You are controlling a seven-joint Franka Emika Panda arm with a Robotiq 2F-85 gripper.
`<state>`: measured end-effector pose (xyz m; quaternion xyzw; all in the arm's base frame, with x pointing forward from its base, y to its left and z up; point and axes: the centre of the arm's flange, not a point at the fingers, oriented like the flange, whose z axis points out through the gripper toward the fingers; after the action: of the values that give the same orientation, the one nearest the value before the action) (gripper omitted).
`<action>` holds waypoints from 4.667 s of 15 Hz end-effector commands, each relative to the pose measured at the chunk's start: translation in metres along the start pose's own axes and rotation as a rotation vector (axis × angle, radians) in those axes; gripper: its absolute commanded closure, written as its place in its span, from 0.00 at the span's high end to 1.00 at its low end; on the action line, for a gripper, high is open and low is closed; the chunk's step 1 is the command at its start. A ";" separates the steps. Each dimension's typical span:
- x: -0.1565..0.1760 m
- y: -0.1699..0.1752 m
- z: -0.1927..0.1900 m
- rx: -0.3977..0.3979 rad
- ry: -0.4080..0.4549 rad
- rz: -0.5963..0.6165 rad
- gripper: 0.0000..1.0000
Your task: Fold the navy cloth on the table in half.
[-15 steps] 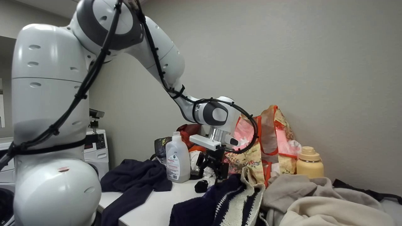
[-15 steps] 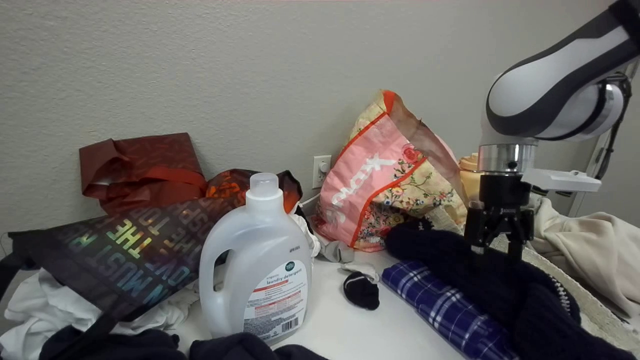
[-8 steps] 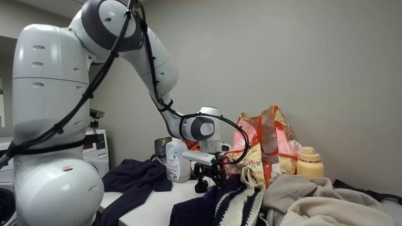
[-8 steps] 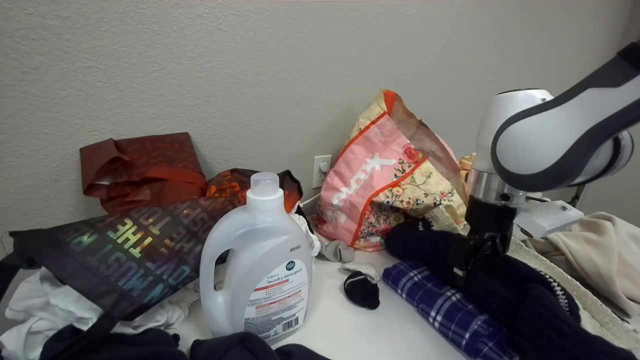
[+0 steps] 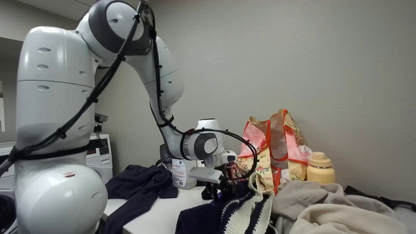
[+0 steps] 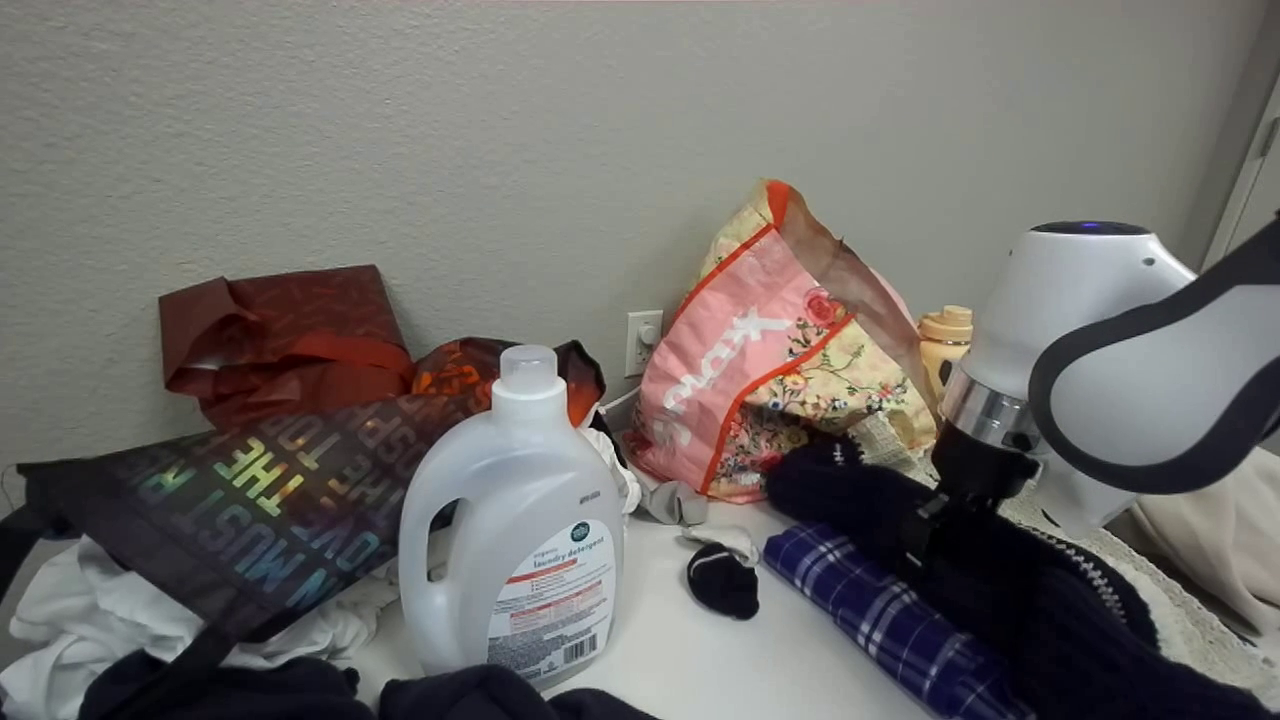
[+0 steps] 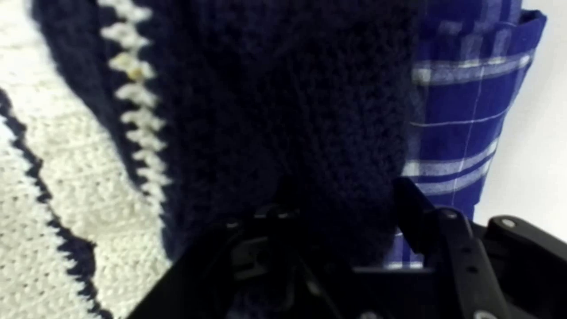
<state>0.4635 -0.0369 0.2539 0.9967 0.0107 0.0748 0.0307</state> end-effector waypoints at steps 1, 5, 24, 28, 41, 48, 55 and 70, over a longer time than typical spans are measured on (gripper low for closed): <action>-0.005 -0.001 -0.001 -0.019 0.021 0.009 0.27; -0.004 0.001 -0.007 -0.011 -0.053 0.010 0.01; -0.047 -0.046 -0.057 0.243 -0.477 0.029 0.02; -0.046 -0.051 -0.055 0.220 -0.489 0.027 0.47; -0.001 0.037 -0.054 0.154 -0.503 0.258 1.00; -0.006 0.039 0.010 0.097 -0.621 0.326 1.00; 0.000 0.021 0.033 0.090 -0.659 0.355 0.68; 0.037 -0.057 0.029 0.129 -0.522 0.452 0.50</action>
<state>0.4868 0.0023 0.2279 0.9583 -0.1953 -0.2055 -0.0369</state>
